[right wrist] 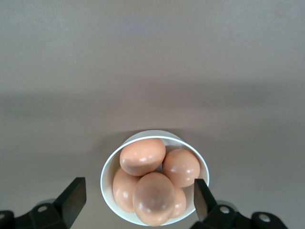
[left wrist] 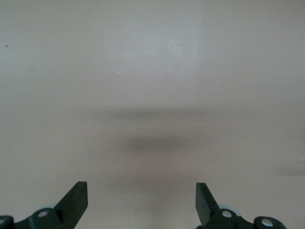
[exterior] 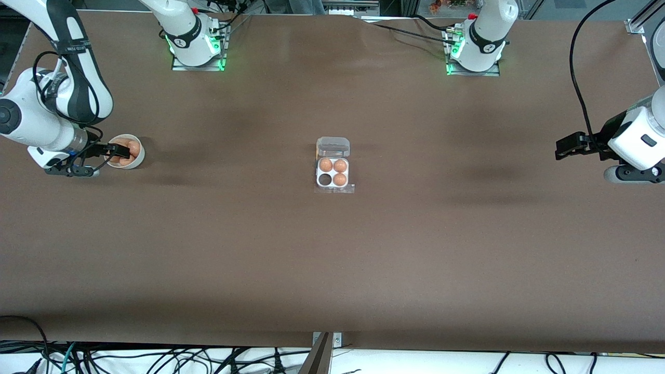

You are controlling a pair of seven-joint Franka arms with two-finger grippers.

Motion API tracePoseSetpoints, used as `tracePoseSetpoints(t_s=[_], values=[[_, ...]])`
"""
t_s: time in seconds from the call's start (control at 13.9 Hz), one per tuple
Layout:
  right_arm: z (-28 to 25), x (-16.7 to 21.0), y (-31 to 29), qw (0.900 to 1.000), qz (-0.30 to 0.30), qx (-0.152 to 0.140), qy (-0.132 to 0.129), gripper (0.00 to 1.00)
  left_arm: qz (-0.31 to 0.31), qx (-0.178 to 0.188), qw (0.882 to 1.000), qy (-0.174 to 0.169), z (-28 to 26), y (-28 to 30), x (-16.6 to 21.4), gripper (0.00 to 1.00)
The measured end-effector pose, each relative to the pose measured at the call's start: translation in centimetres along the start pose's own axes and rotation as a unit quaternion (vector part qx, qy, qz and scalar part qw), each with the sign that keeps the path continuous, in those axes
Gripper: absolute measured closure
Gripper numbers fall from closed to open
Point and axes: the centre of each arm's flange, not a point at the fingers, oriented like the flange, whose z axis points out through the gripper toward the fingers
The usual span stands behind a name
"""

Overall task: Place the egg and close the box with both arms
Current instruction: 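Move the right gripper over the white bowl of eggs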

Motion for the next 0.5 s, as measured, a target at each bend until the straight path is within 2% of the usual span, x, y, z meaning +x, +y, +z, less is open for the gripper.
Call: tracePoseSetpoints(t_s=[0.5], values=[[1.9,-0.5,0.1,1.0,-0.002,0.001,-0.02,0.0,0.0,0.0,1.0,-0.002,0.2,0.0,0.1,0.0]])
